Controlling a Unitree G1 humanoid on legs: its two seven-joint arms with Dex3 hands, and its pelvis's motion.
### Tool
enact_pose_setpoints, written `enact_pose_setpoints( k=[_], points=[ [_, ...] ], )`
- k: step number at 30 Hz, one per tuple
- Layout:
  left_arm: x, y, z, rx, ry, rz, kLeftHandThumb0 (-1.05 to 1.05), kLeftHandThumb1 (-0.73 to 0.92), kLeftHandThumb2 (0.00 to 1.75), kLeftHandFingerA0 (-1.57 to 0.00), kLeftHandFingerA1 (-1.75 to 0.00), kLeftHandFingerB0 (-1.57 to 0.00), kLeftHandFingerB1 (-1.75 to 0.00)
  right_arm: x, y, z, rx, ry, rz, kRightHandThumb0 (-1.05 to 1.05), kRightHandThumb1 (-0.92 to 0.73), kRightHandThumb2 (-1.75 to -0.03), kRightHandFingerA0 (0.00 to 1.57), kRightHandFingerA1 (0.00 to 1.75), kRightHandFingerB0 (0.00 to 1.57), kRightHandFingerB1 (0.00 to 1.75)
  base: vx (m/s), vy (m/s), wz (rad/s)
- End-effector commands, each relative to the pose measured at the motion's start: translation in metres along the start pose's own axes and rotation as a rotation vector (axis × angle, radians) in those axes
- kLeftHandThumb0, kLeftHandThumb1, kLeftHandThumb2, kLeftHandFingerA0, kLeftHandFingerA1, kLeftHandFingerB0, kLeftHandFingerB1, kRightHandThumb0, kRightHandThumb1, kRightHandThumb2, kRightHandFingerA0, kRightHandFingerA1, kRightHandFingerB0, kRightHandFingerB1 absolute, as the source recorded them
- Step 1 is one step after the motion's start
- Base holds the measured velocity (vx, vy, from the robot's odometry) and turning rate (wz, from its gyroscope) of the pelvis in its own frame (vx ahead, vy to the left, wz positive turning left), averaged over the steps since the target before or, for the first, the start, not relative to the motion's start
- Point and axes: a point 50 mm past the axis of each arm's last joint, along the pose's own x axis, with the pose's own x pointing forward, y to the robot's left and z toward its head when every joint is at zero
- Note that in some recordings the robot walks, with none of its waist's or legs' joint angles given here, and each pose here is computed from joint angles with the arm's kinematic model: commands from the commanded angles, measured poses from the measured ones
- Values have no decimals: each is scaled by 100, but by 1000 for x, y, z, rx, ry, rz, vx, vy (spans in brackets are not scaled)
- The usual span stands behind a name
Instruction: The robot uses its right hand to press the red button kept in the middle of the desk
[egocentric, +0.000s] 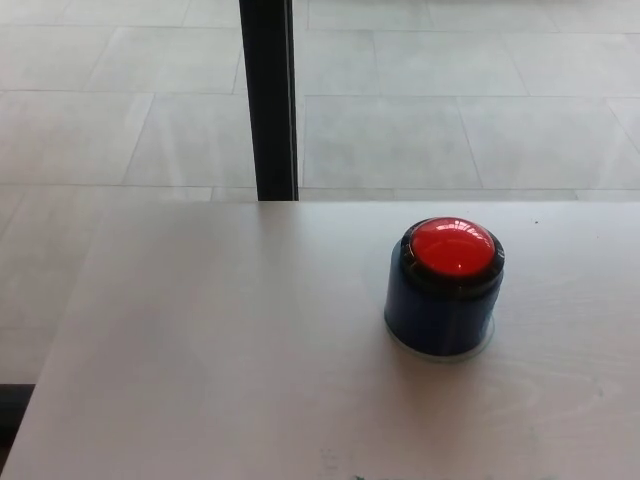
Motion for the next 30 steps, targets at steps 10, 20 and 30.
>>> enact_pose_setpoints(
  k=[10, 20, 30],
  points=[
    [-2, 46, 20, -328, -28, 76, -42, 91, 145, -18, -75, 0, -63, 0, -90, 116, 950, -317, -442, -42, -68, -83, 130, 175, 108, 173, 0, 0, 0],
    [-3, 50, 18, -349, -30, 83, -43, 90, 145, -22, -77, 0, -63, -36, -68, 268, 919, -716, -258, -44, -45, -119, 135, 157, 120, 129, 0, 0, 0],
    [-2, 49, 18, -358, -35, 72, -44, 90, 145, -22, -78, 0, -63, -129, 30, 387, 788, -1017, 216, -9, -48, -132, 92, 175, 72, 138, 0, 0, 0]
  ],
)
